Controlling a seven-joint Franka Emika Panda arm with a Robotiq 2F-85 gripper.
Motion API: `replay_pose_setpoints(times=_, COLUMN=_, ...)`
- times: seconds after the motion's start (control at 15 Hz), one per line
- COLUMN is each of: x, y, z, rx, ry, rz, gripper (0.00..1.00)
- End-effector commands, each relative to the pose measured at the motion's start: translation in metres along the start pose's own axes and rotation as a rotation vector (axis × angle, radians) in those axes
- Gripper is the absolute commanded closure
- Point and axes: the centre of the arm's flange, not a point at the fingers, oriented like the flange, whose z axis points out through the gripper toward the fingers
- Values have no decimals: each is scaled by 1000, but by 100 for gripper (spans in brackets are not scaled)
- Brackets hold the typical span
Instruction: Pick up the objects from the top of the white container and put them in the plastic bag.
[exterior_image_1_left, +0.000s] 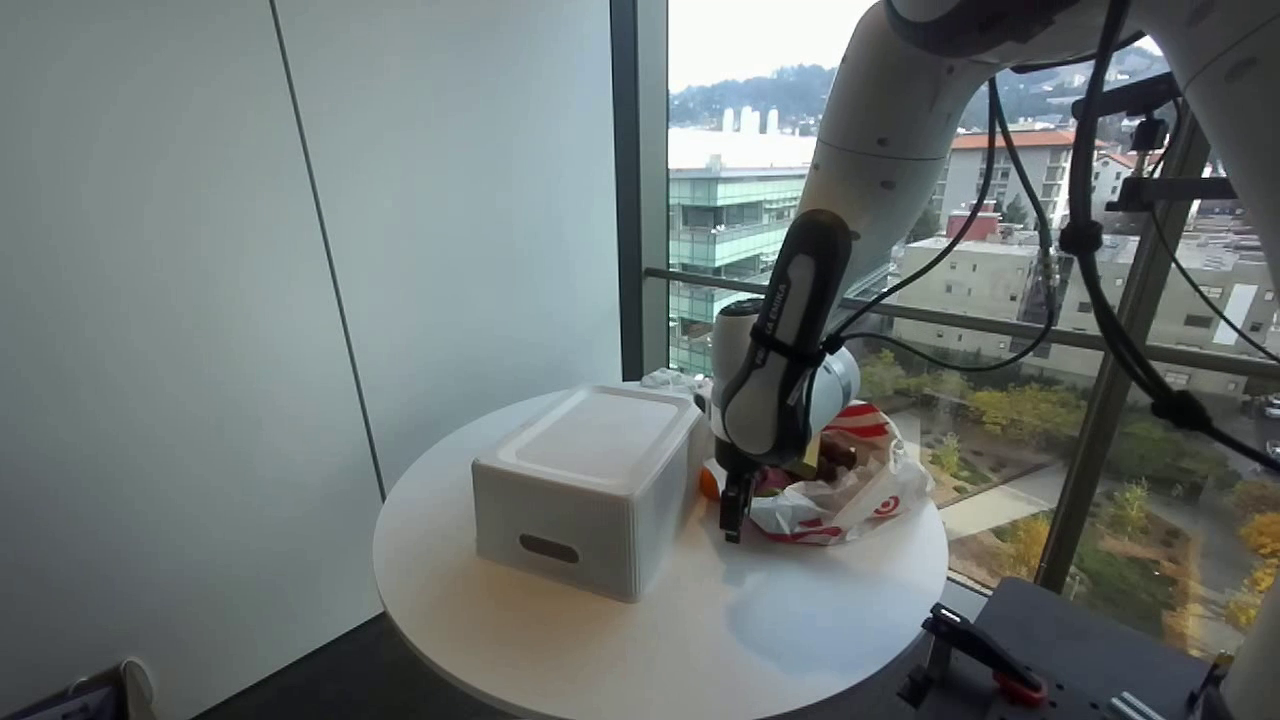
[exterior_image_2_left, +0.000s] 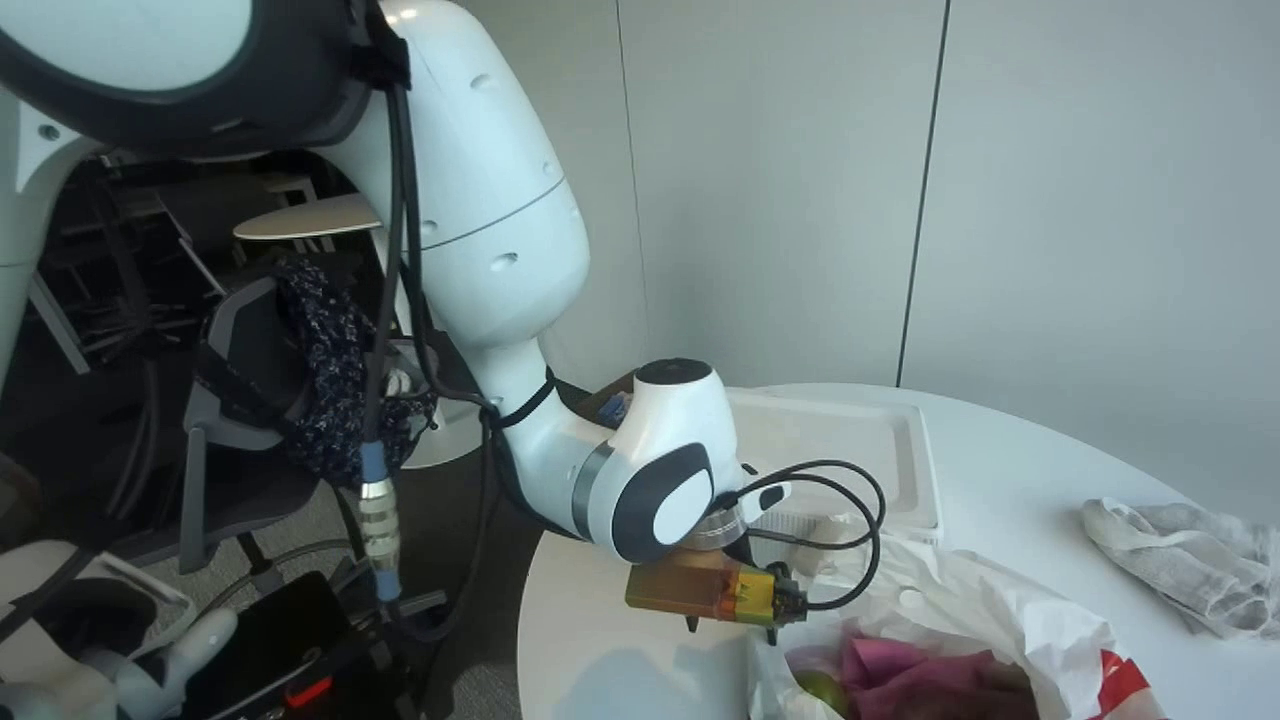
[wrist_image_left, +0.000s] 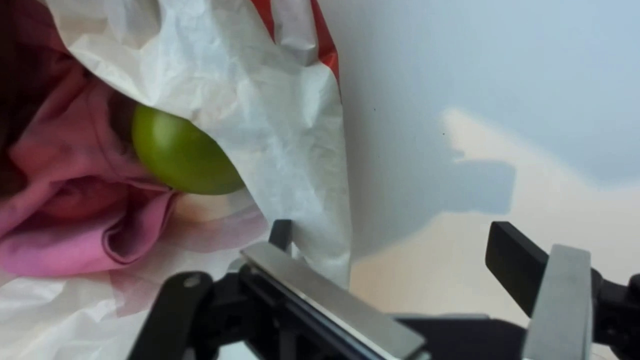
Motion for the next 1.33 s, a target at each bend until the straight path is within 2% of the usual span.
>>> replay_pose_setpoints(times=0.0, x=5, y=9, z=12, rx=-55, ry=51, rz=-66, gripper=0)
replay_pose_setpoints(times=0.2, x=8, y=18, z=10, rx=-85, ry=79, rz=-86, gripper=0)
replay_pose_setpoints(times=0.4, x=4, y=31, z=22, rx=-116, ry=60, rz=-97, gripper=0)
replay_pose_setpoints(times=0.8, x=2, y=33, z=46, rx=-107, ry=41, rz=-65, gripper=0)
replay_pose_setpoints(times=0.87, x=4, y=33, z=46, rx=-100, ry=52, rz=-57, gripper=25)
replay_pose_setpoints(times=0.93, x=6, y=33, z=46, rx=-86, ry=51, rz=-53, gripper=25)
replay_pose_setpoints(times=1.27, x=8, y=38, z=44, rx=-111, ry=57, rz=-32, gripper=65)
